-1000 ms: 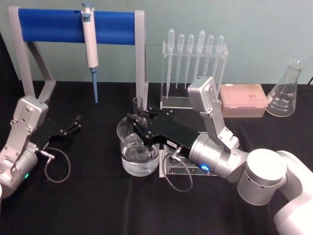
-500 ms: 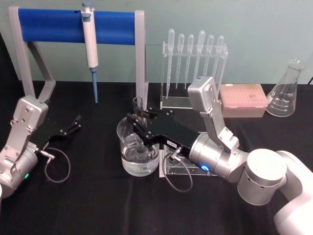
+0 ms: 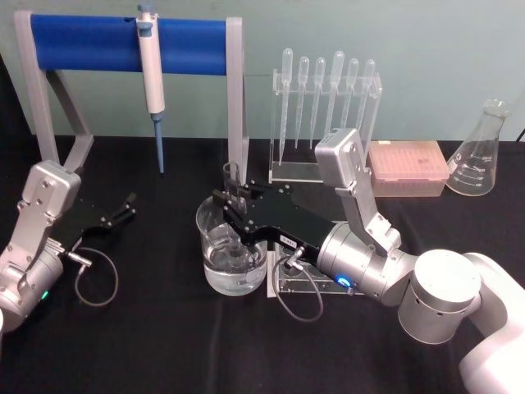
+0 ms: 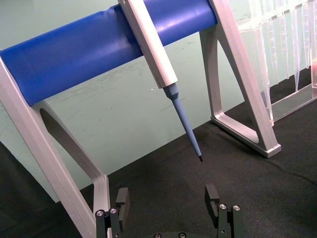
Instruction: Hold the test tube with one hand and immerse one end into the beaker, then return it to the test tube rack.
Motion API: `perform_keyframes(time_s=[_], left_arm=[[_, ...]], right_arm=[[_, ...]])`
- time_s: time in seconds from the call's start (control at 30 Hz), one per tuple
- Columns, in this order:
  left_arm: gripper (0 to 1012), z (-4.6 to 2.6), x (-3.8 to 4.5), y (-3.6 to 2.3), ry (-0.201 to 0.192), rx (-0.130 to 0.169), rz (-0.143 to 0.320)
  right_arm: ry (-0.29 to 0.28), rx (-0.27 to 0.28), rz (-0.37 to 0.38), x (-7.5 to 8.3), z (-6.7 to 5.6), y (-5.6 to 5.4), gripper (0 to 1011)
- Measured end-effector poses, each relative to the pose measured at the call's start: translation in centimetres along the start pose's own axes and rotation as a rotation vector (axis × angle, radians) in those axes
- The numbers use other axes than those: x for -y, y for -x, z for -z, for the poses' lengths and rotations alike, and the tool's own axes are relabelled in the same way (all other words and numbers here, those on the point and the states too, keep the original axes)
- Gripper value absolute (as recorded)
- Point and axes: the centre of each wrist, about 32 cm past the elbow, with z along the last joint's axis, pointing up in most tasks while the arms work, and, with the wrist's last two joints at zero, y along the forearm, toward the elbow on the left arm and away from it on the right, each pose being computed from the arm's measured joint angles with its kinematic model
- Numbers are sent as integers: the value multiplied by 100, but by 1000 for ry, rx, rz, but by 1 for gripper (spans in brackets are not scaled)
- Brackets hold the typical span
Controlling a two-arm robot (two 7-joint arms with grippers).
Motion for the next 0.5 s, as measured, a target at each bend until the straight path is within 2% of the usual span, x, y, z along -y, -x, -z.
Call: perform_keyframes(time_s=[0.5], left_arm=[[1000,0,0,0,0,0,0]], right_arm=[[0,0,0,0,0,0,225]])
